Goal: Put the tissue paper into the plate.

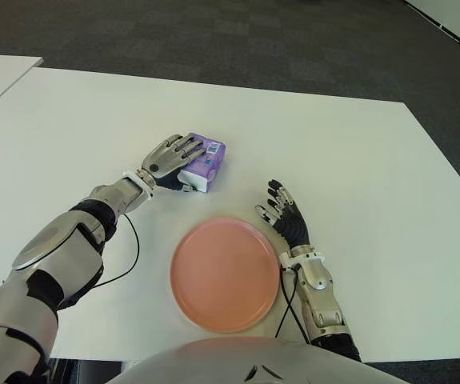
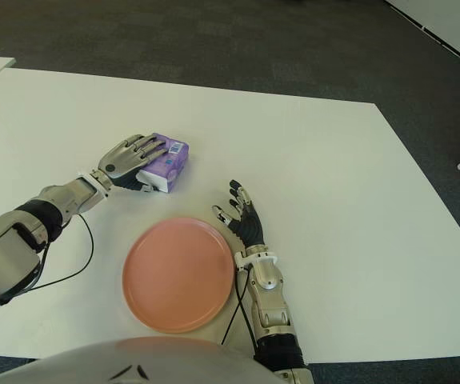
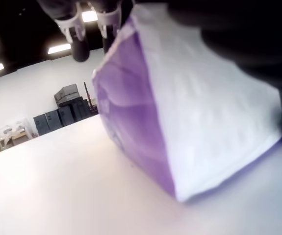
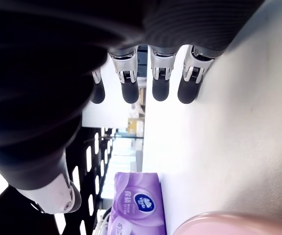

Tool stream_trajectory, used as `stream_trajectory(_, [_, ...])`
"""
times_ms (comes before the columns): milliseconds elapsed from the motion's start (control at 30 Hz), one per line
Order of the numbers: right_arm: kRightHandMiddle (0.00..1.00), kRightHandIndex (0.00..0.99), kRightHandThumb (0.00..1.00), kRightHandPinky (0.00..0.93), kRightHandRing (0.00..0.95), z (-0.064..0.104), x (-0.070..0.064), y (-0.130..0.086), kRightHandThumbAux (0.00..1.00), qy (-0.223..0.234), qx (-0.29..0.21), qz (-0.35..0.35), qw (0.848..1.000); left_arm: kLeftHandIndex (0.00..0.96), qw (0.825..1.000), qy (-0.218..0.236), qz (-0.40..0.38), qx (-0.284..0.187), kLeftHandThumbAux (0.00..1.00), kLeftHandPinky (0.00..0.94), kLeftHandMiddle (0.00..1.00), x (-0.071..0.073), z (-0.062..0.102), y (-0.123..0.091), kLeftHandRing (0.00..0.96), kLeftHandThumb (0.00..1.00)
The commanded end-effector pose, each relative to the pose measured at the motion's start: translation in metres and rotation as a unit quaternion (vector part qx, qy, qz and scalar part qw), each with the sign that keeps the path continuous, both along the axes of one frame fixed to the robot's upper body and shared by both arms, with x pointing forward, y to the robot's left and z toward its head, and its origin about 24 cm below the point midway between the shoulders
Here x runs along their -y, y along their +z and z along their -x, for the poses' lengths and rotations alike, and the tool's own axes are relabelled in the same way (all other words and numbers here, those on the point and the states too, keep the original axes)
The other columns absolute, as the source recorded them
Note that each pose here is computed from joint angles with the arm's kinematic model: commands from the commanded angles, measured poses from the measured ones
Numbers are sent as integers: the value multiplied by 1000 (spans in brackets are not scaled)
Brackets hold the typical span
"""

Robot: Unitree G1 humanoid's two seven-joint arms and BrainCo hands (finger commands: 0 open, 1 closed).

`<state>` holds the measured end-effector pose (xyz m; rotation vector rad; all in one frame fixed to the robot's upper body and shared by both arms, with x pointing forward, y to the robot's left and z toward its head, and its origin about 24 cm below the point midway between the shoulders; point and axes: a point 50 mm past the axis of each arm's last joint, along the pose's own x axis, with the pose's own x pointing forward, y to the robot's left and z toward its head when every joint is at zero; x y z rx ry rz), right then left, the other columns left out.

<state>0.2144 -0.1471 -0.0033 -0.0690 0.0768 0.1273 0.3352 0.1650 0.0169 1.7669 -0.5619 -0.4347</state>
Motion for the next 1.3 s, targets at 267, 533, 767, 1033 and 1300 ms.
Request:
stream_trajectory(267, [20, 2, 0, 40, 6, 21, 7, -33, 735, 1, -72, 12, 997, 0, 995, 4, -54, -83, 423, 0, 0, -6, 24, -36, 0, 84])
stream_trajectory(533, [32, 7, 0, 38, 17, 24, 13, -35, 716, 3, -68, 15, 998, 0, 993, 29, -47, -100, 421, 0, 0, -13, 28, -43, 0, 81])
stream_trajectory(767, [29, 14, 0, 44, 12, 21, 13, -43, 706, 19, -55, 12, 998, 0, 991, 52, -35, -119, 412, 0, 0, -17, 32, -48, 0, 74])
stream_trajectory(1033, [20, 12, 0, 43, 6, 23, 16, -45, 700, 20, -48, 15, 999, 0, 990, 57, -34, -124, 407, 0, 0, -19, 32, -48, 0, 83])
stream_trajectory(1300, [23, 15, 0, 50, 10, 24, 14, -43, 721, 20, -44, 13, 999, 65, 992, 54, -11, -115, 493, 149, 110, -20, 33, -46, 112, 169])
